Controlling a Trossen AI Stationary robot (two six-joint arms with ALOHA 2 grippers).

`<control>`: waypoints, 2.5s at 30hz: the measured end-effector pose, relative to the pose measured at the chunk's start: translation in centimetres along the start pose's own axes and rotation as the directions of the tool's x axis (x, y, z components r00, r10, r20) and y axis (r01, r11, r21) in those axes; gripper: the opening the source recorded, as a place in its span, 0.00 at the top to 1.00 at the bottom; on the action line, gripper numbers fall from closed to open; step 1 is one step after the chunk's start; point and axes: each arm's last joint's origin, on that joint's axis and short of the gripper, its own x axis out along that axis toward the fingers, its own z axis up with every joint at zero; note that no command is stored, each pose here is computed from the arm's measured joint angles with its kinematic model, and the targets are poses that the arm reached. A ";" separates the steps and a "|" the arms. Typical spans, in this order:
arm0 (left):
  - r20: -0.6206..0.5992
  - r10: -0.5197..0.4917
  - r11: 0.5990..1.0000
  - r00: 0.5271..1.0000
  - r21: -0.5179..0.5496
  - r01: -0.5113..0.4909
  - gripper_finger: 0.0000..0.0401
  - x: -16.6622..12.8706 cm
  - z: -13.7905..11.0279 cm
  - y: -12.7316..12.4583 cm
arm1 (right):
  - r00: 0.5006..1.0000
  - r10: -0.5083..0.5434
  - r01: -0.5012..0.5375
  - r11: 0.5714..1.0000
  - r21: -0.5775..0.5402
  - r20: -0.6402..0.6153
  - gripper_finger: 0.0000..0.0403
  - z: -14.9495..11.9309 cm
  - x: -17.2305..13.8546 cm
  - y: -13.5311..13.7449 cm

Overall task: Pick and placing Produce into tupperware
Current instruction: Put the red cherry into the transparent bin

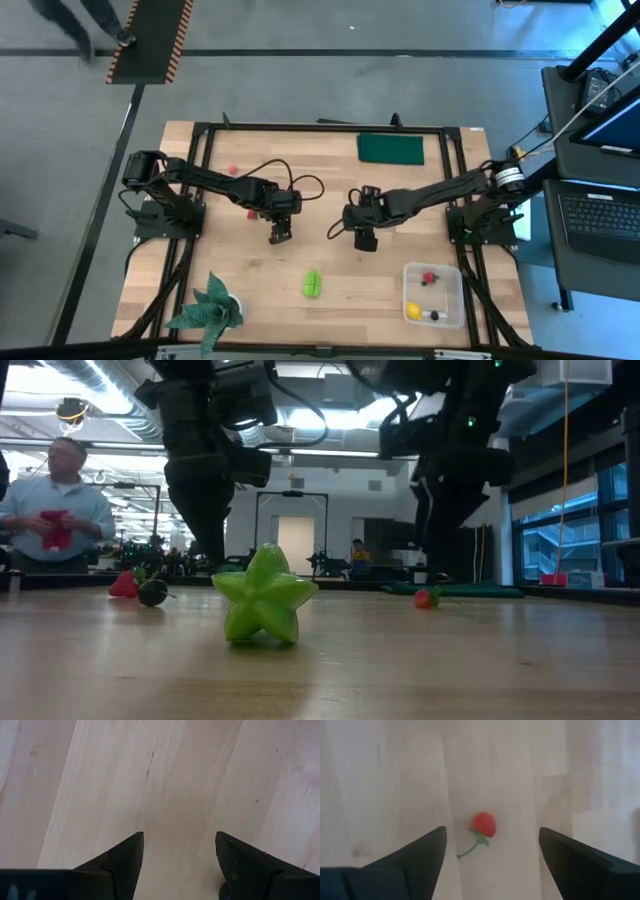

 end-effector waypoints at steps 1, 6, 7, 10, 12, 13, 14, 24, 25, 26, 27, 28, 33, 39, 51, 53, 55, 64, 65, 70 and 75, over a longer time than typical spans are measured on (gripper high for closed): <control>0.000 0.000 1.000 1.000 0.000 0.000 0.41 0.0 0.0 0.0 | 1.000 0.004 -0.004 1.000 -0.001 -0.008 0.21 0.0 0.3 0.1; -0.004 -0.007 1.000 1.000 -0.007 0.007 0.41 0.0 0.0 0.0 | 0.999 -0.001 0.001 1.000 -0.015 -0.053 0.21 0.0 2.0 0.4; -0.005 -0.013 1.000 1.000 -0.007 0.013 0.41 0.0 0.0 -0.1 | 0.998 -0.003 0.001 1.000 -0.019 -0.058 0.21 0.0 2.3 0.5; -0.011 -0.030 1.000 1.000 -0.006 0.029 0.41 0.0 0.0 -0.1 | 0.997 -0.007 0.003 0.999 -0.050 -0.079 0.21 -0.1 3.1 0.7; -0.012 -0.033 0.999 0.999 -0.005 0.033 0.41 0.0 -0.1 -0.2 | 0.995 -0.002 -0.005 0.997 -0.071 -0.095 0.21 -0.2 3.7 0.8; -0.012 -0.033 0.999 0.999 -0.004 0.033 0.41 0.0 -0.1 -0.2 | 0.994 0.009 -0.017 0.997 -0.073 -0.105 0.21 -0.2 3.9 0.9; -0.012 -0.033 0.999 0.999 -0.004 0.033 0.41 0.0 -0.1 -0.2 | 0.993 0.018 -0.027 0.997 -0.075 -0.115 0.21 -0.3 4.1 0.9; -0.013 -0.032 0.999 0.999 -0.004 0.032 0.41 0.0 -0.1 -0.2 | 0.984 0.119 -0.127 0.990 -0.054 -0.134 0.21 0.1 5.6 -0.2; -0.013 -0.032 0.999 0.999 -0.004 0.032 0.41 0.0 -0.1 -0.2 | 0.982 0.132 -0.139 0.989 -0.043 -0.137 0.21 0.2 5.7 -0.5; -0.013 -0.032 0.999 0.999 -0.004 0.032 0.41 0.0 -0.1 -0.2 | 0.979 0.146 -0.152 0.988 -0.034 -0.141 0.21 0.2 5.7 -0.7; -0.013 -0.032 0.999 0.999 -0.004 0.032 0.41 0.0 -0.1 -0.2 | 0.977 0.158 -0.164 0.986 -0.024 -0.146 0.21 0.2 5.8 -1.0; -0.013 -0.032 0.999 0.999 -0.004 0.032 0.41 0.0 -0.1 -0.2 | 0.973 0.172 -0.176 0.984 -0.014 -0.150 0.21 0.2 5.8 -1.2; -0.013 -0.032 0.999 0.999 -0.004 0.032 0.41 0.0 -0.1 -0.2 | 0.963 0.210 -0.208 0.978 0.030 -0.170 0.21 0.1 6.1 -2.3; -0.013 -0.032 0.999 0.999 -0.004 0.032 0.41 0.0 -0.1 -0.2 | 0.956 0.239 -0.234 0.971 0.049 -0.171 0.29 0.2 6.2 -2.9; -0.013 -0.032 0.999 0.999 -0.004 0.032 0.41 0.0 -0.1 -0.2 | 0.965 0.224 -0.222 0.975 0.034 -0.135 0.52 0.5 6.3 -2.9; -0.013 -0.032 0.999 0.999 -0.004 0.032 0.41 0.0 -0.1 -0.2 | 0.964 0.223 -0.222 0.975 0.028 -0.146 0.56 0.4 6.3 -2.9; -0.013 -0.032 0.999 0.999 -0.003 0.032 0.41 0.0 -0.1 -0.2 | 0.961 0.222 -0.221 0.975 0.024 -0.163 0.59 0.2 6.2 -2.9; -0.013 -0.033 0.999 0.999 -0.003 0.032 0.41 0.0 -0.1 -0.2 | 0.959 0.221 -0.220 0.975 0.025 -0.175 0.65 0.1 6.2 -2.9; -0.013 -0.033 0.999 0.999 -0.003 0.032 0.41 0.0 -0.1 -0.2 | 0.959 0.221 -0.220 0.975 0.025 -0.178 0.66 0.1 6.2 -2.9; -0.013 -0.032 0.999 0.999 -0.003 0.032 0.41 0.0 -0.1 -0.2 | 0.959 0.221 -0.220 0.975 0.025 -0.179 0.68 0.1 6.2 -2.9; -0.013 -0.033 0.999 0.999 -0.003 0.032 0.41 0.0 -0.1 -0.2 | 0.958 0.221 -0.215 0.975 0.052 -0.181 0.70 0.1 6.2 -2.9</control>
